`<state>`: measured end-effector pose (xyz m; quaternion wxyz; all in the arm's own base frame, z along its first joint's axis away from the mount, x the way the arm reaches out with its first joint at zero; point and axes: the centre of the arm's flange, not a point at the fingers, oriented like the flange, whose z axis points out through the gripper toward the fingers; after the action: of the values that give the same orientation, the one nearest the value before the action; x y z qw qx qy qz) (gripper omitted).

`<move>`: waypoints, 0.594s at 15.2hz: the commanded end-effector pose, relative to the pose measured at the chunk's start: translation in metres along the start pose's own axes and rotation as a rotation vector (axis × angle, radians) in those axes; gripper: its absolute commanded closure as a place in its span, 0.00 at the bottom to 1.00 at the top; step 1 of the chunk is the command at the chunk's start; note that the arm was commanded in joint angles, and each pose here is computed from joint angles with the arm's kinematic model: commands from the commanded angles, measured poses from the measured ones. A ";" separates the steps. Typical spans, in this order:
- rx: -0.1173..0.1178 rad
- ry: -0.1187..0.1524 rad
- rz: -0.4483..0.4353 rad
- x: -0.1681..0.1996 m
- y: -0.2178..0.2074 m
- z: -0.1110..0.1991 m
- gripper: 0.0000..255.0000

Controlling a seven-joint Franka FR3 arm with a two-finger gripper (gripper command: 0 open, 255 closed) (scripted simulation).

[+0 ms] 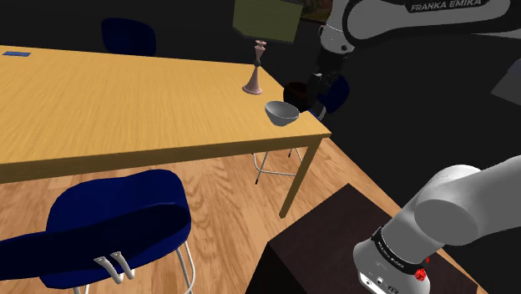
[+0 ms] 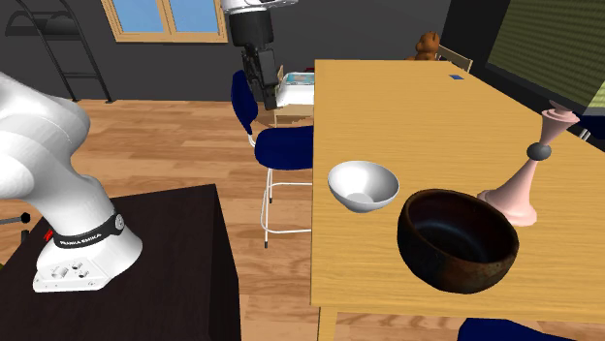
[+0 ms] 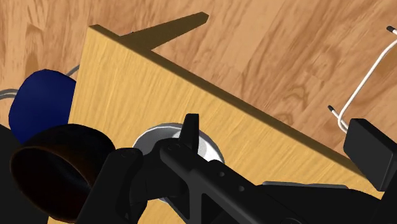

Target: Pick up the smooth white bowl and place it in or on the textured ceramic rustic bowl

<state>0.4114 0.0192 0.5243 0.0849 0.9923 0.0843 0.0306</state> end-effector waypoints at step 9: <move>-0.023 0.003 -0.007 0.108 0.007 0.078 0.00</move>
<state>0.5131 0.0176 0.4623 0.0953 0.9911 0.0870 0.0321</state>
